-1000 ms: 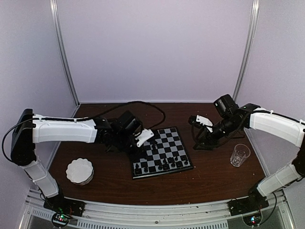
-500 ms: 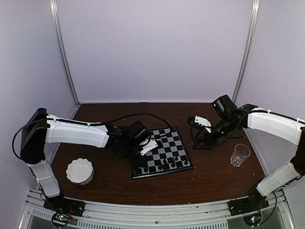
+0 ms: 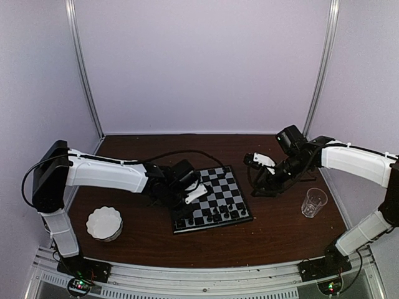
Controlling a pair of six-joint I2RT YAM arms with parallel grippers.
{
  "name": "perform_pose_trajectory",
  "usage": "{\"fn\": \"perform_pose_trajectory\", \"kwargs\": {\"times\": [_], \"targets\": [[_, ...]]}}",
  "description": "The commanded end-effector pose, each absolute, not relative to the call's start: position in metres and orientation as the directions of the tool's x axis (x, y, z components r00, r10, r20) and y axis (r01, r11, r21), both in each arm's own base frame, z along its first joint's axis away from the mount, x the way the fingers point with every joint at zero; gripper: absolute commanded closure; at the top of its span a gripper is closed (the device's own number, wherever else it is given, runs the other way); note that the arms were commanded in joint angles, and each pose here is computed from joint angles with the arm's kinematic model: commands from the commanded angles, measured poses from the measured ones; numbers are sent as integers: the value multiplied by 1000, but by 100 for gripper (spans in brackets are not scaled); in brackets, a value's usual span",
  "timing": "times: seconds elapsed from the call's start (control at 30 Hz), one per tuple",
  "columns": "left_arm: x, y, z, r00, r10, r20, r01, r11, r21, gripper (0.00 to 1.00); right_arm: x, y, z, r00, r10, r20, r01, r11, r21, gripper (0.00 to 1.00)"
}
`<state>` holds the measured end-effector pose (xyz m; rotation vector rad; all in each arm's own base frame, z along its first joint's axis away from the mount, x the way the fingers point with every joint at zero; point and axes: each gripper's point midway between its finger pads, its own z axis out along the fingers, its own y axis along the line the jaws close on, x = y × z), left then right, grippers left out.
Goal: Set up the chess pieces on the board
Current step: Place the pawn at g7.
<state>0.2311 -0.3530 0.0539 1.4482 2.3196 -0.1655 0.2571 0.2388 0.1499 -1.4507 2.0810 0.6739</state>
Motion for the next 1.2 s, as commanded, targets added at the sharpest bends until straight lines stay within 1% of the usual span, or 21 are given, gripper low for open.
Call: {"fn": "perform_pose_trajectory", "kwargs": {"times": [0.0, 0.53, 0.63, 0.73, 0.83, 1.03, 1.1, 1.17], "targets": [[235, -359, 55, -391, 831, -396, 881, 462, 99, 90, 261, 240, 151, -286, -693, -662, -949, 300, 96, 44], [236, -358, 51, -405, 833, -377, 876, 471, 100, 85, 260, 240, 151, -288, -693, -661, -949, 296, 103, 44], [236, -359, 53, -407, 832, -377, 875, 473, 100, 82, 260, 241, 152, -289, -691, -663, -949, 296, 106, 44], [238, -357, 62, -406, 828, -386, 870, 479, 112, 77, 259, 242, 156, -288, -687, -667, -950, 293, 108, 44], [242, -354, 88, -391, 817, -424, 862, 486, 141, 70, 261, 243, 164, -290, -685, -668, -949, 294, 109, 44], [250, -362, 155, -342, 760, -552, 864, 486, 134, 60, 280, 254, 177, -289, -694, -659, -952, 280, 123, 44], [262, -363, 175, -366, 713, -598, 847, 521, 102, 58, 289, 260, 178, -297, -702, -647, -950, 283, 129, 45], [279, -361, 190, -425, 642, -638, 819, 573, 31, 56, 297, 268, 176, -296, -712, -637, -951, 282, 127, 46]]}}
